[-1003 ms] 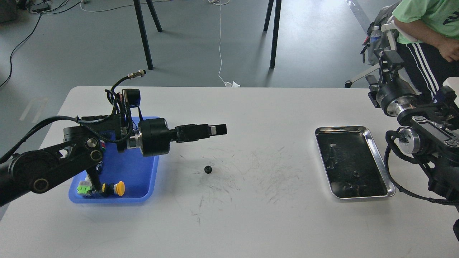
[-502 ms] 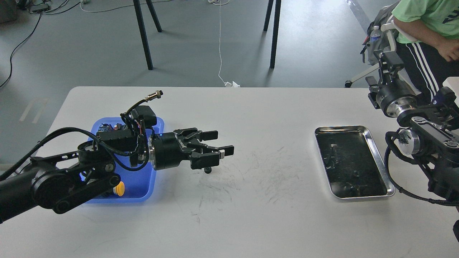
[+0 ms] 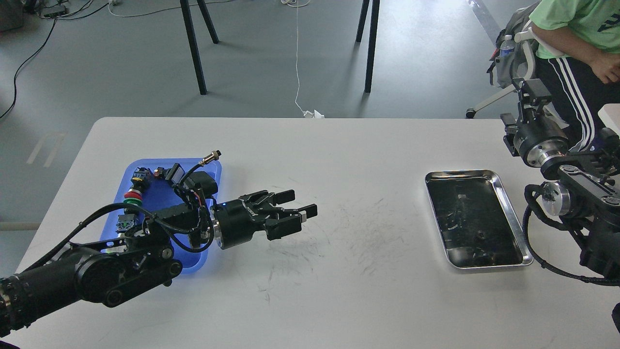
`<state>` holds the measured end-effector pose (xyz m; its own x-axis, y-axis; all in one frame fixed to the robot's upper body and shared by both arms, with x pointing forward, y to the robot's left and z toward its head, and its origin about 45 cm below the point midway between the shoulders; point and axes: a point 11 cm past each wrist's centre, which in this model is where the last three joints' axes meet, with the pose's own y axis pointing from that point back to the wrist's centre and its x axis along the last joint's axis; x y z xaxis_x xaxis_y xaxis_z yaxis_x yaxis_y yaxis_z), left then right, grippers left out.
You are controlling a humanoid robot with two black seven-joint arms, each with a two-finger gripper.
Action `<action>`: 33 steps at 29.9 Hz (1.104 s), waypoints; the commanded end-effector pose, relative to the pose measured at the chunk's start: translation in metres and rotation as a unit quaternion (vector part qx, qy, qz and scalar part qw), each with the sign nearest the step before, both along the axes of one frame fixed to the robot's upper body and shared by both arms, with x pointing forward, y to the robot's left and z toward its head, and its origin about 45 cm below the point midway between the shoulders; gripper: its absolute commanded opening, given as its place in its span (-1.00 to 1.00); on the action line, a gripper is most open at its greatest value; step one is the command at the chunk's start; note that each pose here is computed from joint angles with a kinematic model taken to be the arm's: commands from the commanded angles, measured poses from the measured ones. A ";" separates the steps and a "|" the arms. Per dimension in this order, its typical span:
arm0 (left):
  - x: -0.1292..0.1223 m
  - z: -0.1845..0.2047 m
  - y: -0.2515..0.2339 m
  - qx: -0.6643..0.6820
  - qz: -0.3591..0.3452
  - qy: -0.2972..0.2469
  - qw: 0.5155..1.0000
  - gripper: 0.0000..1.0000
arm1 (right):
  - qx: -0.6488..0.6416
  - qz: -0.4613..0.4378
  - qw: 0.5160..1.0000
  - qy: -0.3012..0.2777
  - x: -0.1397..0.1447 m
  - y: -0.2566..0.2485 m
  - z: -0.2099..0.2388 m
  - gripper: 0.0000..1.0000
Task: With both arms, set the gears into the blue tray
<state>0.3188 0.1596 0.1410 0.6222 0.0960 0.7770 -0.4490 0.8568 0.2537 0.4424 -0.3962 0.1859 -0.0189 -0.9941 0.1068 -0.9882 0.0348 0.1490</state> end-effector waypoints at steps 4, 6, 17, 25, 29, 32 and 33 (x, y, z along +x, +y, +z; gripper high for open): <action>-0.003 -0.021 0.015 0.044 -0.001 0.005 0.999 0.82 | 0.009 -0.004 1.000 0.011 -0.007 0.001 -0.013 0.82; 0.000 -0.030 0.024 0.069 0.001 -0.006 0.998 0.80 | 0.009 -0.003 1.000 0.012 -0.007 0.002 -0.013 0.82; 0.014 -0.048 0.038 0.105 0.026 -0.039 0.993 0.70 | 0.008 -0.003 1.000 0.013 -0.008 0.002 -0.014 0.82; -0.008 -0.041 0.027 0.089 -0.014 -0.033 0.995 0.69 | 0.008 -0.002 1.000 0.014 -0.008 0.001 -0.015 0.82; -0.014 -0.039 0.026 0.089 -0.025 -0.036 0.995 0.69 | 0.009 -0.001 1.000 0.014 -0.008 0.002 -0.015 0.82; -0.012 -0.035 0.021 0.086 -0.032 -0.069 0.993 0.68 | 0.009 -0.001 1.000 0.015 -0.008 0.002 -0.016 0.83; -0.012 -0.034 0.018 0.083 -0.034 -0.077 0.993 0.67 | 0.008 -0.001 1.000 0.014 -0.008 0.002 -0.015 0.83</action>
<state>0.3049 0.1841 0.1021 0.5411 -0.0836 0.8368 -0.4321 0.8260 0.3619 0.4344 -0.3947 0.1709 -0.0188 -0.9957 0.0908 -0.9834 0.0348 0.1781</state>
